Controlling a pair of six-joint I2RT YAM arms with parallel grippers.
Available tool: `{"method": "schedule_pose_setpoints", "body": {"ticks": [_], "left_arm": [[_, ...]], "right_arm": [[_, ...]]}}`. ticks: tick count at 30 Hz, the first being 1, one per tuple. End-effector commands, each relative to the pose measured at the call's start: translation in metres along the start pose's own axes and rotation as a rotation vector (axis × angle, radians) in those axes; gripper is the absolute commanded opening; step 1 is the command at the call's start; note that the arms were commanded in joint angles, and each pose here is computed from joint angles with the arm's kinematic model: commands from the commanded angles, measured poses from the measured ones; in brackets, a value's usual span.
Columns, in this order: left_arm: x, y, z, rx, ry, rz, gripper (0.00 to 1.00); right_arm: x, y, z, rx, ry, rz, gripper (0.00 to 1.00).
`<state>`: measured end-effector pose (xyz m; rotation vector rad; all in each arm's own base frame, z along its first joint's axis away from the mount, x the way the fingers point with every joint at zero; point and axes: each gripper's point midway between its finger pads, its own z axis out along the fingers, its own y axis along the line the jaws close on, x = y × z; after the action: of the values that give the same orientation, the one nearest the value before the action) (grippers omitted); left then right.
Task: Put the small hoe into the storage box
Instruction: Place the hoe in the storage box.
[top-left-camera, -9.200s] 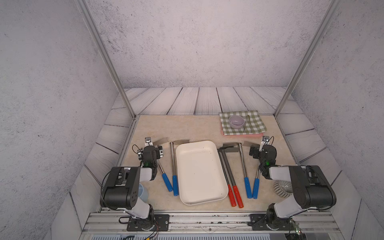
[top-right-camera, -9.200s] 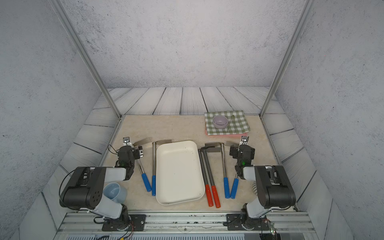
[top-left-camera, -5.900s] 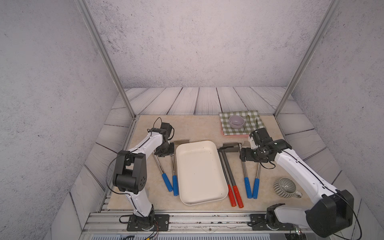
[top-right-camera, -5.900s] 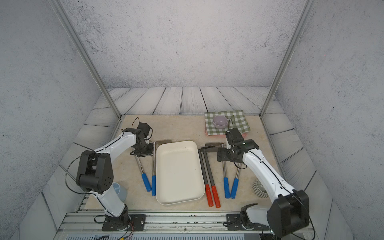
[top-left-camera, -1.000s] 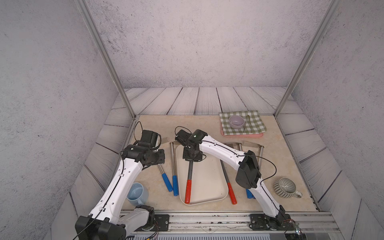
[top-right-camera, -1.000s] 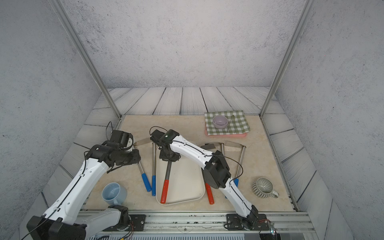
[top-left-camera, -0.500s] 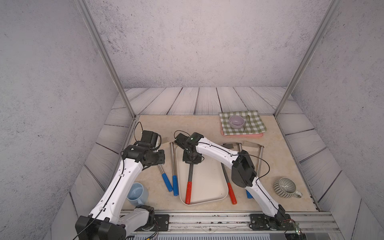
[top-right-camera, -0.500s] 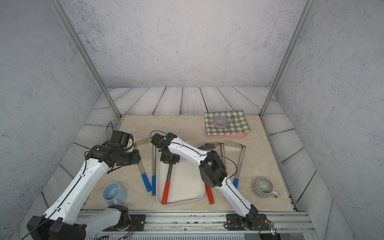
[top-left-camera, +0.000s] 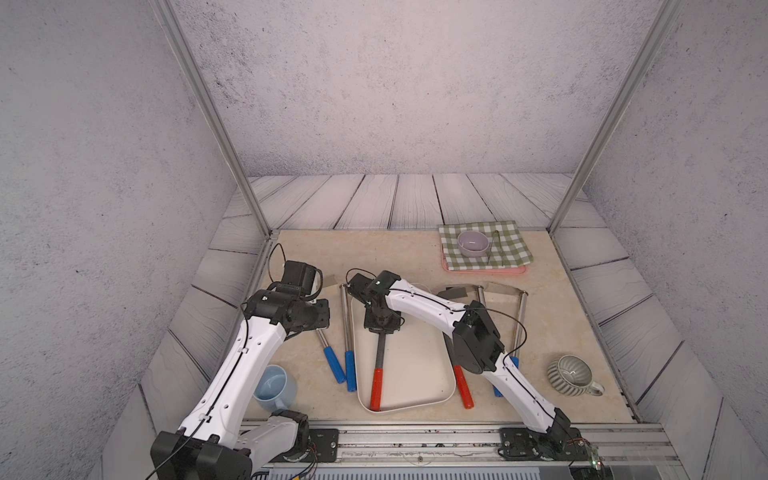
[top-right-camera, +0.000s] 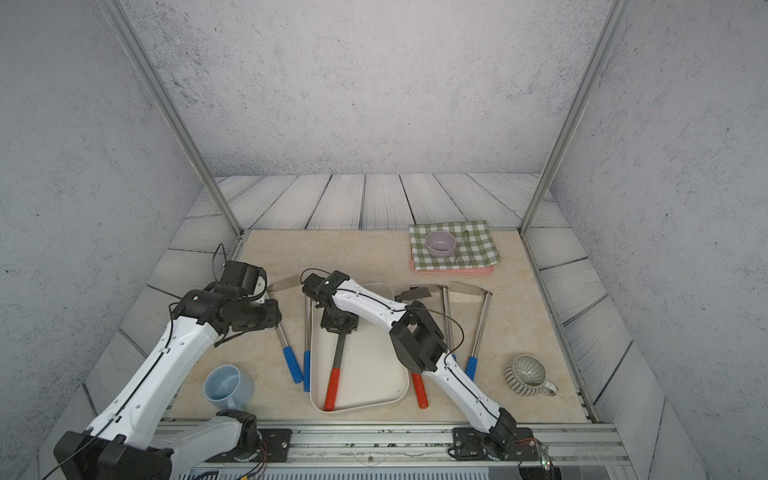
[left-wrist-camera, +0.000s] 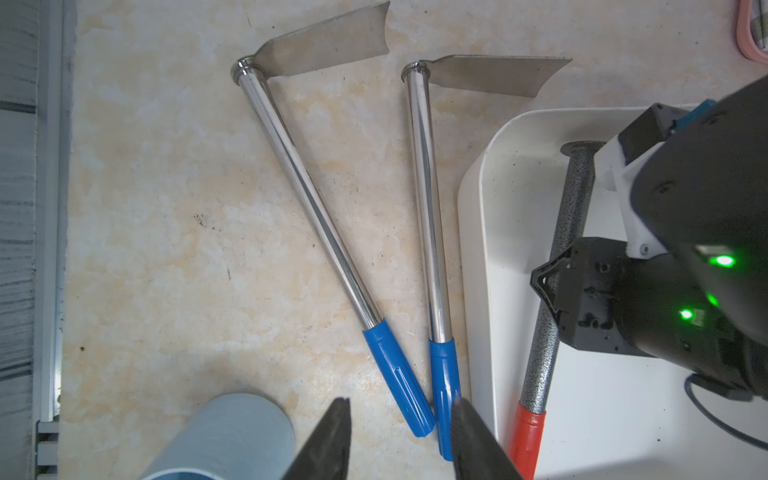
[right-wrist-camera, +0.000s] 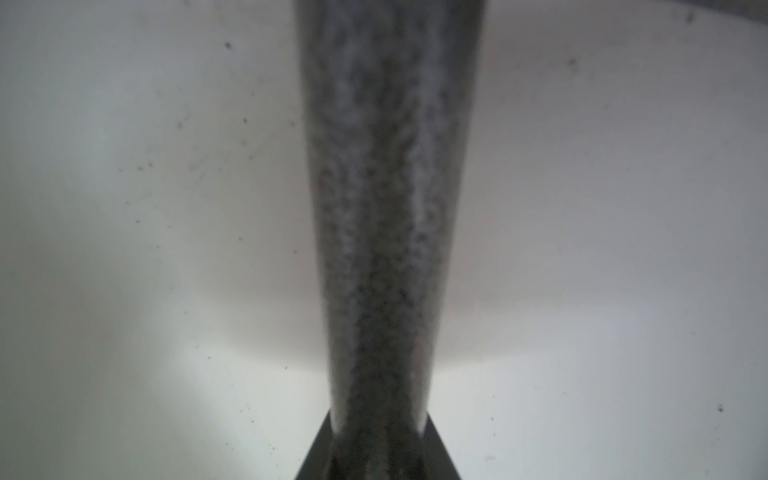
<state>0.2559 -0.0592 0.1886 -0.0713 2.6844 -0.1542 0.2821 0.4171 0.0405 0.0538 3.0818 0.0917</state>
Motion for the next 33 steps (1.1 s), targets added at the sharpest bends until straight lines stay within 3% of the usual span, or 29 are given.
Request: {"method": "schedule_pose_setpoints", "body": {"ticks": [1, 33], "left_arm": [[0.002, 0.002, 0.002, -0.012, 0.008, 0.01, 0.43], [0.001, 0.0, 0.01, -0.006, 0.024, 0.005, 0.43]], "right_arm": [[0.0, 0.006, -0.014, -0.02, -0.011, -0.013, 0.05], [0.006, 0.016, 0.006, -0.041, 0.05, -0.071, 0.34]]}}
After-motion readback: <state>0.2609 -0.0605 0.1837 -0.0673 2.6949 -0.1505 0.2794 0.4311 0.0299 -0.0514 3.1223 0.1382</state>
